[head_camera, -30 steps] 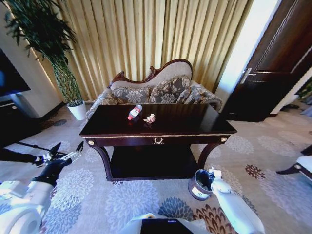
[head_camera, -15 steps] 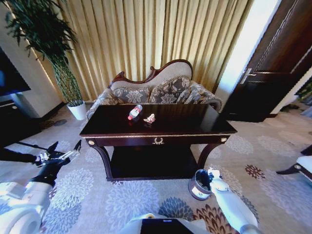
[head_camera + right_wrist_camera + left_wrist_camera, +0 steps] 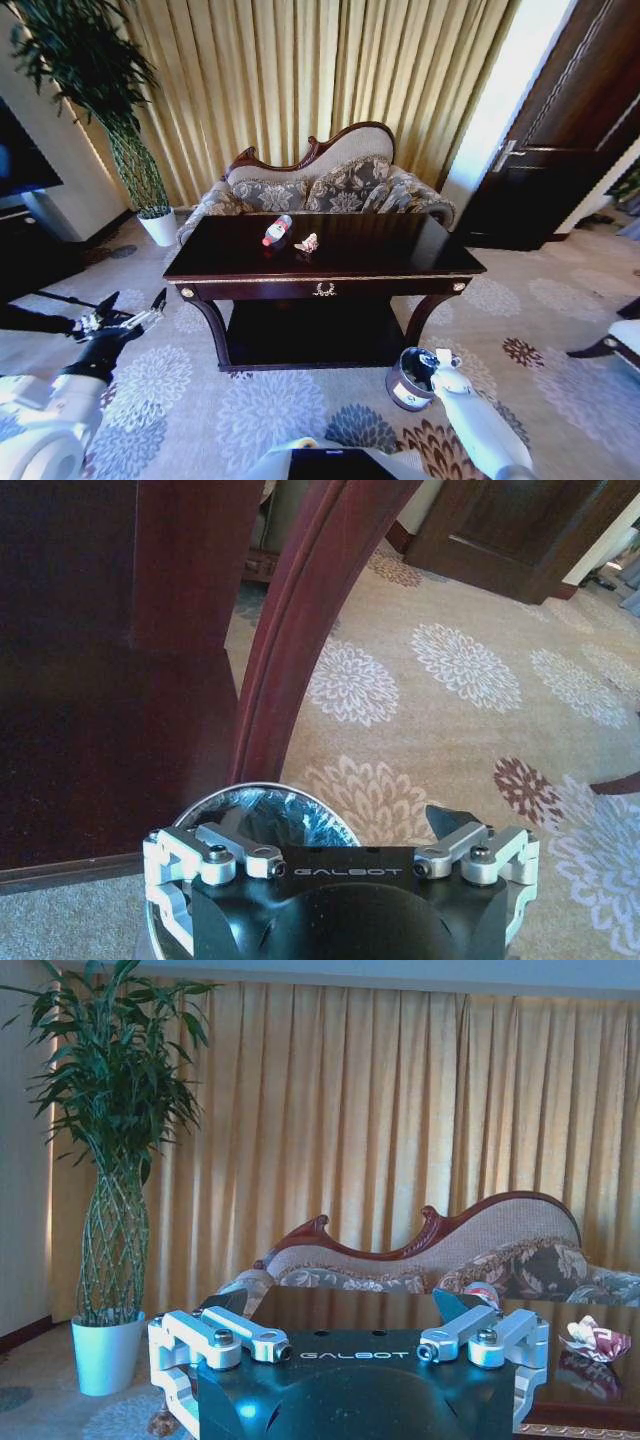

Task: Move to the front of the table and place the trash on the table into the trash bin.

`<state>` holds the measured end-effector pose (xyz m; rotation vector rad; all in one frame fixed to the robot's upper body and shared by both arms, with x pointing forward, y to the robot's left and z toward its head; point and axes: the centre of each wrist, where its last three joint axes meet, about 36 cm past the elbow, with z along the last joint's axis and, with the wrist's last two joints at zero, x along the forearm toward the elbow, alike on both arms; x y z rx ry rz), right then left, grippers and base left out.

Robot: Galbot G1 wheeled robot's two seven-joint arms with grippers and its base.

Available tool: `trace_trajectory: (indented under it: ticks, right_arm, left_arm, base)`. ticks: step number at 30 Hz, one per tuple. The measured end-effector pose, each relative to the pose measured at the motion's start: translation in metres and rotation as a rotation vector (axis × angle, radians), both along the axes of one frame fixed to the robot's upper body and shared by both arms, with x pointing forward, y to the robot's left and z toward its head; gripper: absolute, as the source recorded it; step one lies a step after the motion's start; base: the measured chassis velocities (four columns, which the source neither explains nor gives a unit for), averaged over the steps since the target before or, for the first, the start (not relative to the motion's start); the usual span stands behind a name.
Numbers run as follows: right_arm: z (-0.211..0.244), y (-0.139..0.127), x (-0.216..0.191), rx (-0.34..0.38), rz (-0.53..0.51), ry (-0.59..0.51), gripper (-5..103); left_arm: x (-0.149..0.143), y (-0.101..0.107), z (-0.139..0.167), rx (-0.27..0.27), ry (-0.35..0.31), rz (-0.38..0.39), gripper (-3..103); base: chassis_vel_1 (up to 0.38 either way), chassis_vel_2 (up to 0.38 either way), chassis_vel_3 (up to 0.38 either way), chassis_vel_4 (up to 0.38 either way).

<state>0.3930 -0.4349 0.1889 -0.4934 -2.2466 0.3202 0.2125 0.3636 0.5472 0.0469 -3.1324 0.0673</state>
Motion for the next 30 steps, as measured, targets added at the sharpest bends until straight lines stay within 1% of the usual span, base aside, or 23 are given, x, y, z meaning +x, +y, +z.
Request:
trace_trajectory:
  ticks: [4, 8, 9, 10, 11, 12, 13, 15, 16, 17, 19, 21, 22, 23, 24, 26, 27, 28, 29, 30]
  right_arm:
    - [0.006, -0.004, -0.001, 0.003, 0.002, -0.008, 100]
    - [0.023, -0.004, -0.002, 0.031, 0.011, -0.035, 100]
    - [0.04, -0.001, -0.002, 0.065, 0.02, -0.094, 100]
    - [0.05, 0.002, -0.003, 0.082, 0.03, -0.154, 100]
    - [0.05, 0.002, -0.003, 0.082, 0.03, -0.154, 100]
    - [0.059, 0.004, -0.004, 0.093, 0.041, -0.21, 100]
    - [0.079, 0.007, -0.007, 0.115, 0.07, -0.308, 100]
    - [0.114, 0.017, -0.013, 0.161, 0.129, -0.423, 100]
    - [0.128, 0.022, -0.017, 0.179, 0.151, -0.465, 100]
    - [0.128, 0.022, -0.017, 0.179, 0.151, -0.465, 100]
    - [0.159, 0.036, -0.032, 0.216, 0.209, -0.555, 100]
    - [0.182, 0.054, -0.049, 0.244, 0.259, -0.612, 100]
    - [0.191, 0.062, -0.056, 0.255, 0.278, -0.631, 100]
    - [0.191, 0.062, -0.056, 0.255, 0.278, -0.631, 100]
    - [0.206, 0.078, -0.066, 0.277, 0.312, -0.664, 100]
    - [0.226, 0.1, -0.077, 0.307, 0.356, -0.706, 100]
    - [0.232, 0.108, -0.08, 0.316, 0.371, -0.72, 100]
    - [0.232, 0.108, -0.08, 0.316, 0.371, -0.72, 100]
    - [0.239, 0.116, -0.082, 0.324, 0.386, -0.733, 100]
    - [0.251, 0.129, -0.085, 0.336, 0.408, -0.751, 100]
  left_arm:
    - [0.0, 0.0, 0.001, 0.002, -0.001, -0.001, 100]
    - [0.0, 0.0, 0.001, 0.004, 0.0, -0.003, 100]
    - [0.0, 0.001, 0.002, 0.004, 0.0, -0.003, 100]
    - [0.0, 0.001, 0.002, 0.004, -0.001, -0.003, 100]
    - [0.0, 0.001, 0.002, 0.004, -0.001, -0.003, 100]
    - [0.0, 0.001, 0.001, 0.004, 0.0, -0.003, 100]
    - [0.001, 0.002, 0.0, 0.002, 0.002, 0.0, 100]
    - [0.001, 0.003, 0.0, -0.001, 0.003, 0.001, 100]
    - [0.002, 0.003, -0.001, -0.003, 0.004, 0.002, 100]
    - [0.002, 0.003, -0.001, -0.003, 0.004, 0.002, 100]
    - [0.003, 0.004, -0.001, -0.004, 0.004, 0.003, 100]
    - [0.004, 0.005, -0.002, -0.004, 0.005, 0.003, 100]
    - [0.004, 0.005, -0.002, -0.004, 0.005, 0.003, 100]
    - [0.004, 0.005, -0.002, -0.004, 0.005, 0.003, 100]
    - [0.005, 0.005, -0.002, -0.006, 0.007, 0.003, 100]
    - [0.005, 0.006, -0.002, -0.008, 0.009, 0.002, 100]
    - [0.005, 0.006, -0.002, -0.009, 0.01, 0.002, 100]
    - [0.005, 0.006, -0.002, -0.009, 0.01, 0.002, 100]
    - [0.005, 0.006, -0.002, -0.01, 0.012, 0.002, 100]
    - [0.006, 0.006, -0.001, -0.011, 0.013, 0.005, 100]
  base:
    - [0.0, 0.0, 0.0, 0.0]
    - [0.0, 0.0, 0.0, 0.0]
    - [0.0, 0.0, 0.0, 0.0]
    - [0.0, 0.0, 0.0, 0.0]
    - [0.0, 0.0, 0.0, 0.0]
    - [0.0, 0.0, 0.0, 0.0]
    - [0.0, 0.0, 0.0, 0.0]
    - [0.0, 0.0, 0.0, 0.0]
    - [0.0, 0.0, 0.0, 0.0]
    - [0.0, 0.0, 0.0, 0.0]
    - [0.0, 0.0, 0.0, 0.0]
    - [0.0, 0.0, 0.0, 0.0]
    - [0.0, 0.0, 0.0, 0.0]
    - [0.0, 0.0, 0.0, 0.0]
    - [0.0, 0.0, 0.0, 0.0]
    - [0.0, 0.0, 0.0, 0.0]
    - [0.0, 0.0, 0.0, 0.0]
    - [0.0, 0.0, 0.0, 0.0]
    - [0.0, 0.0, 0.0, 0.0]
    - [0.0, 0.0, 0.0, 0.0]
